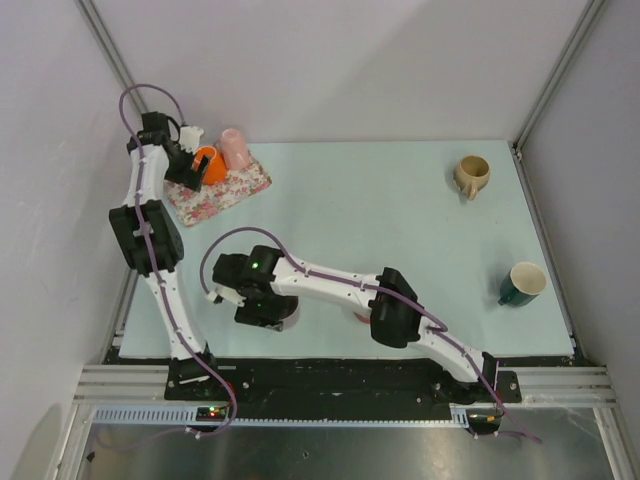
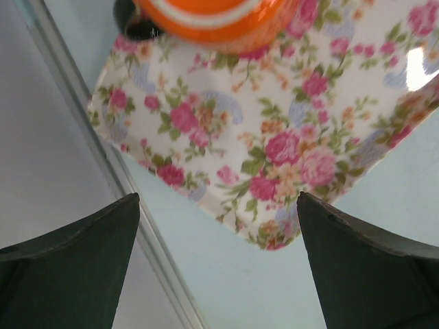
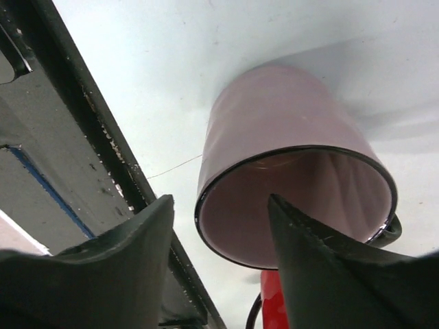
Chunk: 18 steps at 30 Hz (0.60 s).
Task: Turn the mug right side up
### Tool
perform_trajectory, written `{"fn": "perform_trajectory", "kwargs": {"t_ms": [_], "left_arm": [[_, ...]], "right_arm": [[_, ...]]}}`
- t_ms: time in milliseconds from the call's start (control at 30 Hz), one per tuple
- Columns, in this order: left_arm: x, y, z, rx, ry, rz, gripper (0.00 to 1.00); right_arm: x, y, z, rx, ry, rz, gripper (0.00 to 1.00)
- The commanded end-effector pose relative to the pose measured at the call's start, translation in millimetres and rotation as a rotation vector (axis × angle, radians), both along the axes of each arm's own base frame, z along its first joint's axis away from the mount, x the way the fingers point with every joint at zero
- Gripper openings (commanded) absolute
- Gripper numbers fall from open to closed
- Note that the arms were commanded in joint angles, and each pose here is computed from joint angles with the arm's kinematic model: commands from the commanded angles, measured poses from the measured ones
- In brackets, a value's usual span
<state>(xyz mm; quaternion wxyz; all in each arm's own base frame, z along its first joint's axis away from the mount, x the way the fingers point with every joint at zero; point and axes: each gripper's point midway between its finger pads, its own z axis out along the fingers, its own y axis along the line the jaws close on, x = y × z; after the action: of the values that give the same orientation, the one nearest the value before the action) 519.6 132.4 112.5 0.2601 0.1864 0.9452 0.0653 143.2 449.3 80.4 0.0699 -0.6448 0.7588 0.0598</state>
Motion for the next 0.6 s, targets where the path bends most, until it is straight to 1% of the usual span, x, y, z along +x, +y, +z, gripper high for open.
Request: {"fn": "perform_trajectory", "kwargs": {"t_ms": [0,67,167,233,333,400,467,567], "left_arm": [[37,-19,48,-0.103,-0.173,-0.019,1.00],[52,-26,60,-0.123,-0.223,-0.038,1.00],[76,-34,70,-0.167,-0.302,-0.043,1.00],[95,-35,74,-0.201,-0.367,0.000,1.00],[119,-28,67,-0.250,-0.441,0.111,0.99],[132,-22,58,-0.273,-0.467,0.197,0.94],[140,-19,45,-0.288,-0.471,0.266,0.91],[146,-24,33,-0.296,-0.467,0.298,0.89]], "right_arm": [[10,14,50,0.141,-0.060,-0.013,0.67],[11,17,68,0.202,-0.060,-0.041,0.72],[14,19,95,0.310,-0.042,-0.098,0.76],[17,18,112,0.382,-0.034,-0.136,0.78],[24,11,131,0.467,-0.029,-0.190,0.78],[31,5,137,0.489,-0.036,-0.228,0.79],[40,-6,135,0.468,-0.056,-0.264,0.79],[49,-21,133,0.423,-0.060,-0.316,0.79]]}}
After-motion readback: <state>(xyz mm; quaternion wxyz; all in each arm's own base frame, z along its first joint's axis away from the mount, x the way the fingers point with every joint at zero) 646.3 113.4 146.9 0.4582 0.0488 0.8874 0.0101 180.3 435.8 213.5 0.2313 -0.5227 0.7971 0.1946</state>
